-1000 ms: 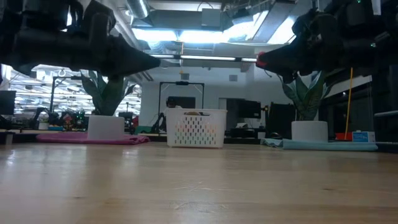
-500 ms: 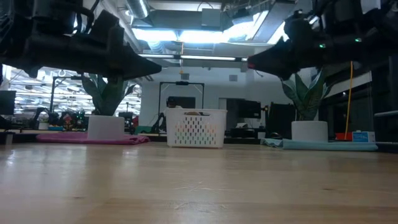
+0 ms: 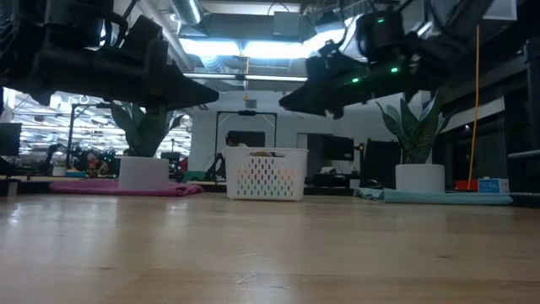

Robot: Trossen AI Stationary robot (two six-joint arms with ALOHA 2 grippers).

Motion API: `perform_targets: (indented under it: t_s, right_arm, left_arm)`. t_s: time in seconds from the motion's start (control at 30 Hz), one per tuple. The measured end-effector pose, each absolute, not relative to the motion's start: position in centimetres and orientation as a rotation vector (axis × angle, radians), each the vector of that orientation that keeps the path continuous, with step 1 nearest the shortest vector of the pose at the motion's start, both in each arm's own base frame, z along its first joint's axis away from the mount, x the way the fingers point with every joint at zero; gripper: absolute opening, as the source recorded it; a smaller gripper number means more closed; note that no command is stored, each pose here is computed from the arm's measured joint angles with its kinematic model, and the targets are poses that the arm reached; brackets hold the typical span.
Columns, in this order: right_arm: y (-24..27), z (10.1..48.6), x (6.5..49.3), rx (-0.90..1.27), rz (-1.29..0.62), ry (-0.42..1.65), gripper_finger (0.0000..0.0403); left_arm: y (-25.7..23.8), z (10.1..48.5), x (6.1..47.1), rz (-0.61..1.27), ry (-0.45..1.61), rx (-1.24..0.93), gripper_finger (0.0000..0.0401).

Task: Pick and placing Produce into tupperware
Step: Put the red cherry into the white bin

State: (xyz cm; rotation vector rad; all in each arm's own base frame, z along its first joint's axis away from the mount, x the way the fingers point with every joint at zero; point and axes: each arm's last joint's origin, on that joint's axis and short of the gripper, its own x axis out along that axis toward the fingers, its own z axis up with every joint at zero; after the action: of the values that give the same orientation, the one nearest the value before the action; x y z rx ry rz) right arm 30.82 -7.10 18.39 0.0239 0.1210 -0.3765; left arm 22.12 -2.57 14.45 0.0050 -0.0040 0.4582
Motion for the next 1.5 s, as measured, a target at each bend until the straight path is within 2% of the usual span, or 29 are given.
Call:
perform_targets:
  t_s: [0.2,0.53,0.77,1.17,1.3,1.5]
  right_arm:
    - [-9.1,18.5,32.9,0.028,-0.423,0.107,0.0109]
    - [-9.7,18.2,33.4,0.042,-0.439,0.162,0.0109]
    - [-10.6,17.3,33.5,0.132,-0.445,0.355,0.0109]
    - [-11.5,21.9,35.7,0.114,-0.353,0.696,0.0109]
    - [-11.8,23.7,35.9,0.094,-0.342,0.743,0.0109]
    - [-12.4,24.5,36.0,0.075,-0.351,0.732,0.0109]
  left_arm:
    - [-2.7,14.4,22.1,0.453,-0.003,0.002,0.0033]
    - [-2.7,14.3,22.1,0.453,0.010,0.007,0.0052]
    - [-2.7,14.3,22.1,0.453,0.008,-0.008,0.0062]
    - [-2.7,14.3,22.1,0.452,0.009,-0.010,0.0075]
    - [-2.7,14.2,22.1,0.452,0.014,-0.008,0.0069]
    - [-2.7,14.2,22.1,0.452,0.014,-0.008,0.0053]
